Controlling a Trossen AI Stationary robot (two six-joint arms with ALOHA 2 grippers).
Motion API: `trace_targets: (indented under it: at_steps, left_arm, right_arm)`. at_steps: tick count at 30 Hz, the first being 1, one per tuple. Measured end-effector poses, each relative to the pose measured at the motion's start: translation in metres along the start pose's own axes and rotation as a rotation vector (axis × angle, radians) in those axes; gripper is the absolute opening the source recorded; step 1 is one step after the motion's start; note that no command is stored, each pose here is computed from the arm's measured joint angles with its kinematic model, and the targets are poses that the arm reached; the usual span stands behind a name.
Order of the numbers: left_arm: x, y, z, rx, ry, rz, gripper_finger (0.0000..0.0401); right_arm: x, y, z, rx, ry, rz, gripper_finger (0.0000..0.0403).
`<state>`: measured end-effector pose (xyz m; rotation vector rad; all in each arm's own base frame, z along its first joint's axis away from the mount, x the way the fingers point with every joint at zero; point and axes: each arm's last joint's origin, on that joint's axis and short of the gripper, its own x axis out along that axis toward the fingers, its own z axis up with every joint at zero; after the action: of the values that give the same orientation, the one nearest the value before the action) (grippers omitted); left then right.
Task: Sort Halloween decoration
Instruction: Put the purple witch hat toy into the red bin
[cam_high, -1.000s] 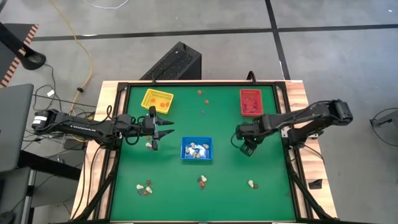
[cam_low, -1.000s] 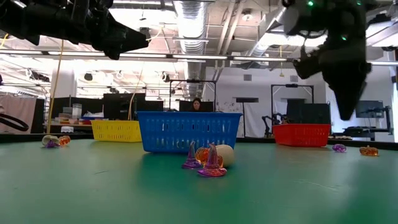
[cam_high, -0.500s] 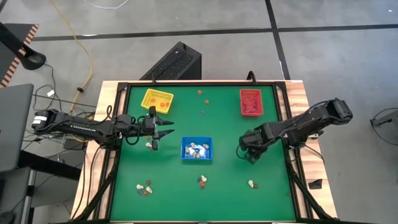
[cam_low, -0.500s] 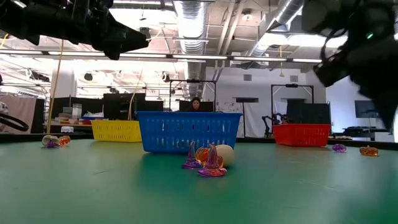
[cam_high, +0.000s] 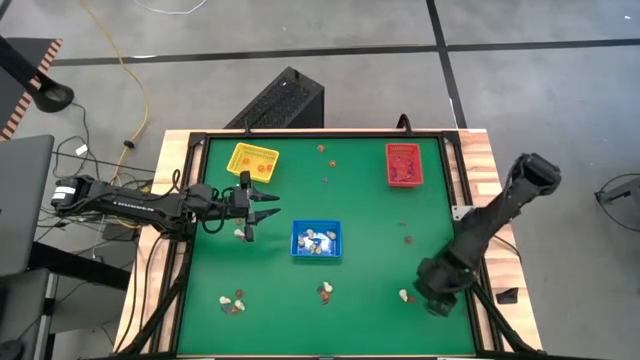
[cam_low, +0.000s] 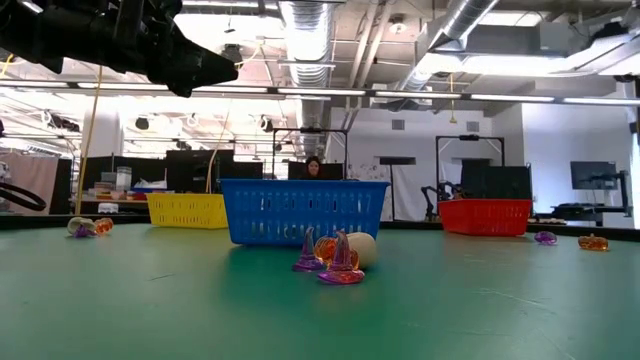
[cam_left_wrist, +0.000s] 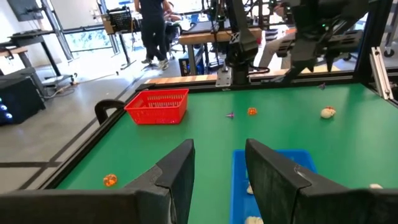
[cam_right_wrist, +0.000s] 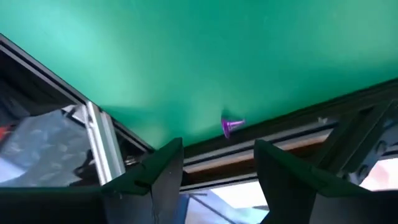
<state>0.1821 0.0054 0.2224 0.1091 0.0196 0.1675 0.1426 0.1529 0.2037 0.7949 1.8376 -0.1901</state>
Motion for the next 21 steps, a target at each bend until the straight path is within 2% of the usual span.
trace_targets:
  at_steps: [5, 10, 16, 21]
  left_arm:
    - [0.0, 0.0, 0.0, 0.0, 0.003, 0.0, 0.0132]
    - [0.0, 0.0, -0.001, -0.011, 0.006, -0.001, 0.0132]
    - [0.0, 0.0, -0.001, -0.014, 0.006, -0.001, 0.0132]
    - [0.0, 0.0, -0.001, -0.012, 0.006, -0.001, 0.0132]
  right_arm:
    - [0.01, 0.004, -0.019, -0.052, -0.049, -0.025, 0.0226]
    - [0.017, 0.005, -0.029, -0.08, -0.038, -0.031, 0.0225]
    - [0.041, 0.011, -0.021, -0.119, 0.111, -0.068, 0.0223]
    - [0.061, 0.014, -0.003, -0.034, 0.266, -0.129, 0.0209]
